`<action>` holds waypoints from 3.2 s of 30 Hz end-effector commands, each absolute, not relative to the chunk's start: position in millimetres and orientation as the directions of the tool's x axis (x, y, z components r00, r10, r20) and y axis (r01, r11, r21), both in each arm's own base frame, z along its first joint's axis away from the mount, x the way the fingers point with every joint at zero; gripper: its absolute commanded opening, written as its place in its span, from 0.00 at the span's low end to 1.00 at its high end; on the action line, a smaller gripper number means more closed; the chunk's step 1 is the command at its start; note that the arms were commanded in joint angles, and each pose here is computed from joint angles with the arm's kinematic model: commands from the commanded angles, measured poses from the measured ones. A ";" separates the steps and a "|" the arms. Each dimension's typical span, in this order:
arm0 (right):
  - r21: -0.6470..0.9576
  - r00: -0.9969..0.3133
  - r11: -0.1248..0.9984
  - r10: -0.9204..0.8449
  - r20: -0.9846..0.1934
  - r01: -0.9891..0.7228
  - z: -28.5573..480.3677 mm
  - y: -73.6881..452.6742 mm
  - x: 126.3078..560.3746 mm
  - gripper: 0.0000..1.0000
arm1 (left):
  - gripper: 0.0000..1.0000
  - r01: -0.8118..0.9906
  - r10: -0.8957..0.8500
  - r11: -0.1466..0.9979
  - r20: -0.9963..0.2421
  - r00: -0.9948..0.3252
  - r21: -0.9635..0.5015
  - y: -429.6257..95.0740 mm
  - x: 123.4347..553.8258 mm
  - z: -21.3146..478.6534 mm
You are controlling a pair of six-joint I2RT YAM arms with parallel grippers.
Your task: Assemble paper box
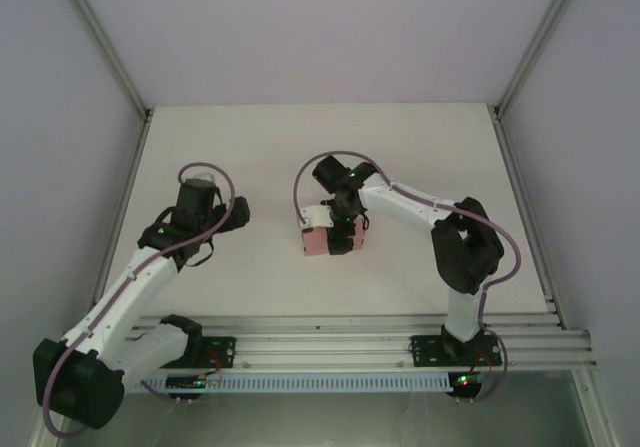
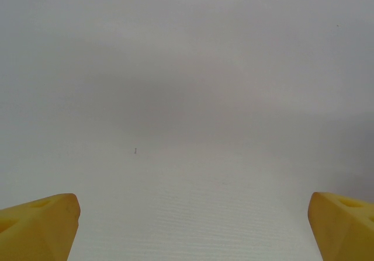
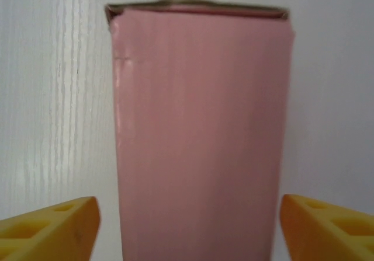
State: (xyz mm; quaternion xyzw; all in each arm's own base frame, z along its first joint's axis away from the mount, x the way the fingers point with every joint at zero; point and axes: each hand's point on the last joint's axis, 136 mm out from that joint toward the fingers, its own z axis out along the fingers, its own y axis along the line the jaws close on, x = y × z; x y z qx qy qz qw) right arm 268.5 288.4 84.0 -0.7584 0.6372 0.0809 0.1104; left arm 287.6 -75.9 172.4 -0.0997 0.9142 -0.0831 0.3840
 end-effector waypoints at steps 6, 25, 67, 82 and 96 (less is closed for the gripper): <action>-0.194 0.182 -0.142 -0.962 -0.204 -0.971 93.5 287.2 281.4 0.33 | 1.00 -0.120 -0.238 0.970 -0.711 -0.662 -0.214 -68.5 284.0 180.9; -0.839 0.215 0.074 -0.951 -0.222 -0.539 106.8 293.9 397.7 0.35 | 1.00 -0.128 -0.257 0.965 -0.742 -0.619 -0.228 -62.8 280.3 187.1; 0.043 -0.359 0.999 0.051 -0.932 0.030 140.2 -0.2 364.2 1.00 | 1.00 -0.375 -0.125 0.927 -0.934 -0.333 0.009 40.0 337.4 149.2; 0.019 -0.373 0.998 0.041 -0.927 0.063 81.1 -14.1 383.8 1.00 | 1.00 -0.235 -0.038 0.972 -0.970 -0.238 0.020 23.4 356.3 129.8; 0.018 -0.368 0.996 0.048 -0.928 0.085 82.6 -14.7 390.3 1.00 | 1.00 -0.183 -0.012 0.983 -0.977 -0.213 0.028 19.4 360.4 132.0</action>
